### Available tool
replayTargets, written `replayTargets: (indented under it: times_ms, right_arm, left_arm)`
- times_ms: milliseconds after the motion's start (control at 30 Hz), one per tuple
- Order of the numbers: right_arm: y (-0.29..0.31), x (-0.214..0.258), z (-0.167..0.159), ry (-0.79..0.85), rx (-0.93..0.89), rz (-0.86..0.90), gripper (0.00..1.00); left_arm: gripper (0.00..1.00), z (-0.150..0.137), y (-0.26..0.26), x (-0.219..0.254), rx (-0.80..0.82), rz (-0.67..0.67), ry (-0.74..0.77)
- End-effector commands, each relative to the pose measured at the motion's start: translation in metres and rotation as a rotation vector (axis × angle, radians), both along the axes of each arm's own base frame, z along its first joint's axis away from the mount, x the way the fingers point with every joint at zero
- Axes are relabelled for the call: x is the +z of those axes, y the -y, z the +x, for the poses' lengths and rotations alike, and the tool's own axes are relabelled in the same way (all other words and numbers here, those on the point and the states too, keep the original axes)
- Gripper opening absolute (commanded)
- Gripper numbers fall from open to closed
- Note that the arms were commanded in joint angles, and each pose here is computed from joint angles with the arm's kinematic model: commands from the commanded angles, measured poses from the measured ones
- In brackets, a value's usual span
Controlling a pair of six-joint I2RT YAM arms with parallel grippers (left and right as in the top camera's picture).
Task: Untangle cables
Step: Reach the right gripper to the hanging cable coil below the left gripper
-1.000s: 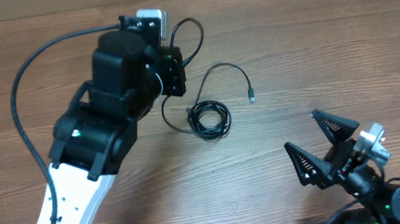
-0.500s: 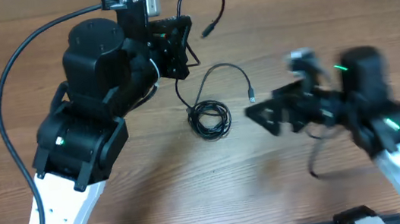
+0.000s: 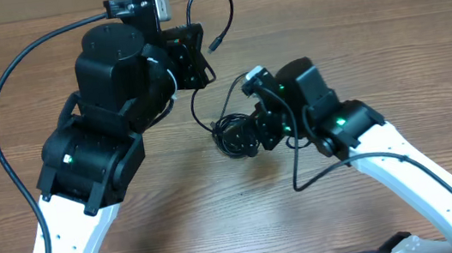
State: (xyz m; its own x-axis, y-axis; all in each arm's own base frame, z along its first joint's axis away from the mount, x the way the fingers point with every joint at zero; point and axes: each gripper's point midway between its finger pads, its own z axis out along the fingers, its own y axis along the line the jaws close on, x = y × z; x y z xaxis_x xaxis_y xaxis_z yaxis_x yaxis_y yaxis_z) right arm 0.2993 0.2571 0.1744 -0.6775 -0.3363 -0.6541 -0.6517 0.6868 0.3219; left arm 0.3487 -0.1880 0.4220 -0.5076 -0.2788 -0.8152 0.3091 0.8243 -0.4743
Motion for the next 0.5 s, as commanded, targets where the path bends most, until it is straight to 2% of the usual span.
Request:
replayTargets:
  times_ms: [0,67,200,467]
  right_arm:
    - [-0.011,-0.022,0.003,-0.02,0.021,-0.039,0.99]
    - [-0.015,-0.036,0.006,-0.037,0.023,-0.059,0.96]
    - [-0.019,-0.047,0.009,-0.05,0.026,-0.067,0.85]
    - [-0.014,-0.057,0.008,-0.039,0.033,-0.1,0.82]
  left_arm:
    - [0.04,-0.002,-0.007,0.01,0.024,-0.009,0.017]
    - [0.04,-0.003,-0.007,0.008,0.024,-0.005,0.009]
    - [0.04,-0.004,-0.008,0.005,0.025,0.0,-0.001]
    - [0.04,-0.004,-0.007,0.005,0.037,-0.032,-0.019]
